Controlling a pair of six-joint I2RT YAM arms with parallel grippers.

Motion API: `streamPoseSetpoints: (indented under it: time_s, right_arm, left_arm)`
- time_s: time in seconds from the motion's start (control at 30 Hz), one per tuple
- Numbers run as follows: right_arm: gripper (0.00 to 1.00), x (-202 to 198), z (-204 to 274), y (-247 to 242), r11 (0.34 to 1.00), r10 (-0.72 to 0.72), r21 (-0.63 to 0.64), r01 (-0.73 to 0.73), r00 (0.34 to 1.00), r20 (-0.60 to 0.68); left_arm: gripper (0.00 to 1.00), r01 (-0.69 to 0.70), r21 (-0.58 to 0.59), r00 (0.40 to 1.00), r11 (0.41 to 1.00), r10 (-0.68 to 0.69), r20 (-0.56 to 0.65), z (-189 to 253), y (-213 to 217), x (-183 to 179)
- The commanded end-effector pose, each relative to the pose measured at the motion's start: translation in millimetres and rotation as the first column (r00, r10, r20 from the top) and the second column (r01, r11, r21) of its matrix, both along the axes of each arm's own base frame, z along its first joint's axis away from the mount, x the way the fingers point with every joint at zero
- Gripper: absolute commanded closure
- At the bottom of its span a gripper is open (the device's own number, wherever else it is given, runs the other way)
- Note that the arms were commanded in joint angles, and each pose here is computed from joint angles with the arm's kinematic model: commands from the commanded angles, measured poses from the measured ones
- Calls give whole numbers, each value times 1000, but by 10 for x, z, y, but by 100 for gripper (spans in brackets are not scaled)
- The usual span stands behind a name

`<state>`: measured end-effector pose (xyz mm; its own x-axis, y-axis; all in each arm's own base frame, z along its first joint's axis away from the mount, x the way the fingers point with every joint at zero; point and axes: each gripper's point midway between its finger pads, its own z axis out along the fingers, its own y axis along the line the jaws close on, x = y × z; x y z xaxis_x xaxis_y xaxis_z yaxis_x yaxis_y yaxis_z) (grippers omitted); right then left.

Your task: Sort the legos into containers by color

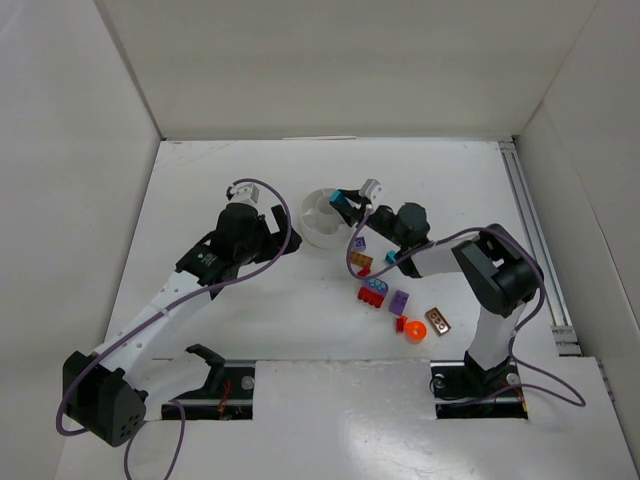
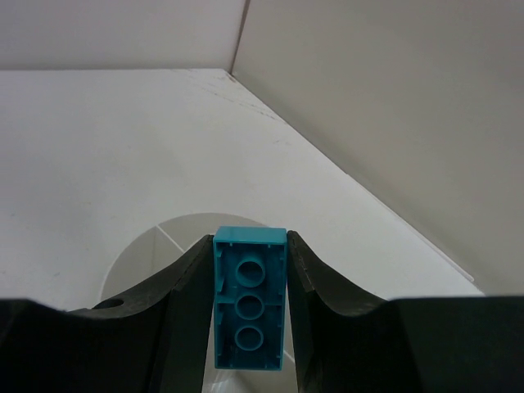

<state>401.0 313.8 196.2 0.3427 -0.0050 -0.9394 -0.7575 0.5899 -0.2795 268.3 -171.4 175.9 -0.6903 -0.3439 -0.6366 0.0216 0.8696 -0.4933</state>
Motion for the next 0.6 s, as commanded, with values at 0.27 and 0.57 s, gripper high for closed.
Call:
streamPoseSetpoints:
  time_s: [0.27,0.57]
  right_arm:
    - [52,-6,232,24,997,38,58,-42,996,78]
    - [32,-53,320,-71,997,39,64,-45,995,87]
  left_arm:
    - [0,1,0,1000,1000,-1,31,88,-7,34]
    - [0,1,0,1000,1000,-1,31,98,4,15]
